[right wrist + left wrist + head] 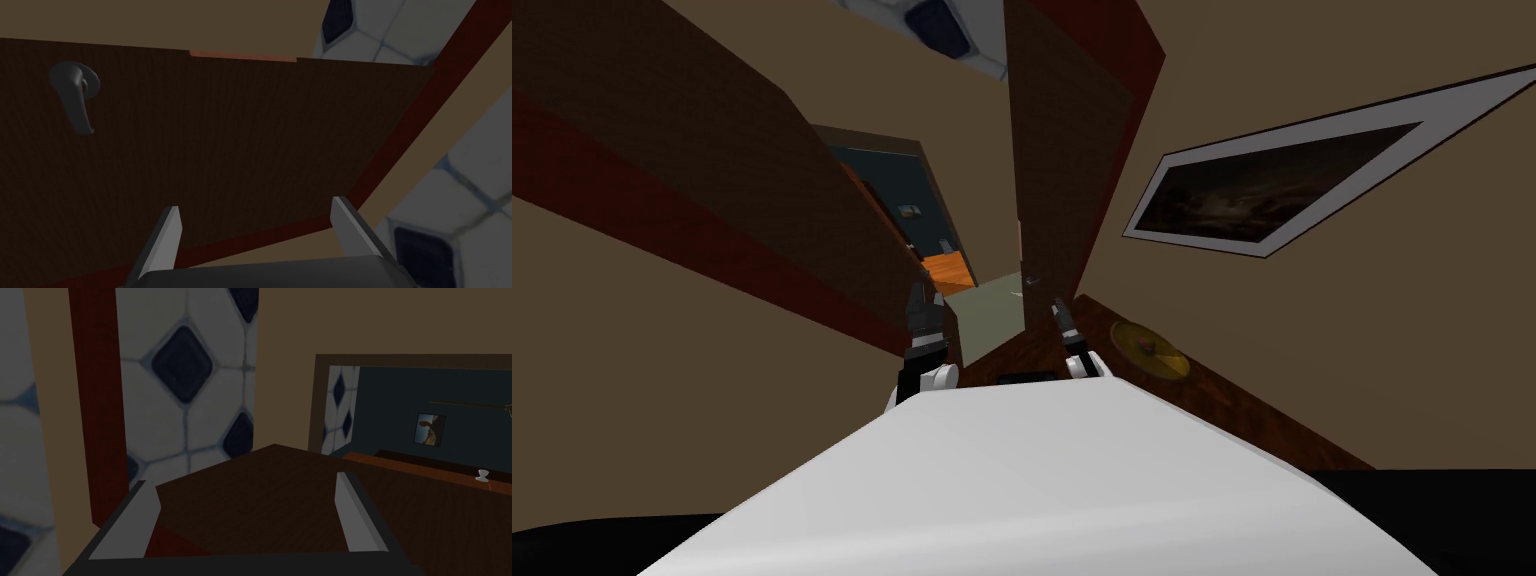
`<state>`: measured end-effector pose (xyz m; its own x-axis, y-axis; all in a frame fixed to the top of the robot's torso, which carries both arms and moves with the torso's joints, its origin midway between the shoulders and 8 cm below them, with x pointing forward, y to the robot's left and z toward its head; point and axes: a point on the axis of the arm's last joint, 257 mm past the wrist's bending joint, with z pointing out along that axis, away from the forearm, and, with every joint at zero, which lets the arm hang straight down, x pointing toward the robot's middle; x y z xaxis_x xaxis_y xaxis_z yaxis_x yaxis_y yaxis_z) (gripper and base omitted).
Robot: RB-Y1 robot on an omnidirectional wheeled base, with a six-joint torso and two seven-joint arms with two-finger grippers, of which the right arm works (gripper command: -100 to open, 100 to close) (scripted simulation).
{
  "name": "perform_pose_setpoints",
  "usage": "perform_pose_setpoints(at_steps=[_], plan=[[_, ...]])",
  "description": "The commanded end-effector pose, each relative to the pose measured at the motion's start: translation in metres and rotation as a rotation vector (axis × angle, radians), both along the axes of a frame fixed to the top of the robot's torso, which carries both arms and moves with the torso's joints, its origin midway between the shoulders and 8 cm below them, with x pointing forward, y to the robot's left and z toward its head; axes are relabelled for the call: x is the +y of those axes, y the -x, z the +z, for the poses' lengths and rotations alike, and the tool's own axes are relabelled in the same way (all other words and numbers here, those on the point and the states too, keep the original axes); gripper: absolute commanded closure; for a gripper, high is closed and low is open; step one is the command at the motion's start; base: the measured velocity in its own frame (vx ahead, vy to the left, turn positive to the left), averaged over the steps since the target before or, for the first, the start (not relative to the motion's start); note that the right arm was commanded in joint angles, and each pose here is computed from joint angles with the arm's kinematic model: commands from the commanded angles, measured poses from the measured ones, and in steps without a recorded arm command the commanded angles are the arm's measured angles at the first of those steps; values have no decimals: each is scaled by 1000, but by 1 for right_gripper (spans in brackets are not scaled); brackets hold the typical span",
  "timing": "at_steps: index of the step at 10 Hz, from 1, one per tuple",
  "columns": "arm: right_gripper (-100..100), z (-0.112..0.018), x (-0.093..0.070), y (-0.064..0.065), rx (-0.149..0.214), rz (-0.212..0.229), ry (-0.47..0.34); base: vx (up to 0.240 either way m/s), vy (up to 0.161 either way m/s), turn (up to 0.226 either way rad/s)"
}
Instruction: Push the door open
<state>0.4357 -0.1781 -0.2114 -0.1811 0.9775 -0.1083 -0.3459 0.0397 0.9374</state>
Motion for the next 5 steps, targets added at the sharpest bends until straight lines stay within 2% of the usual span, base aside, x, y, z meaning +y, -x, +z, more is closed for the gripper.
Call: perform_pose_setpoints(at_steps=[1, 5], plan=[[-100, -11, 4, -1, 20, 14, -2, 91, -50, 43], [-100, -40, 12, -3, 73, 46, -6, 95, -41, 45]])
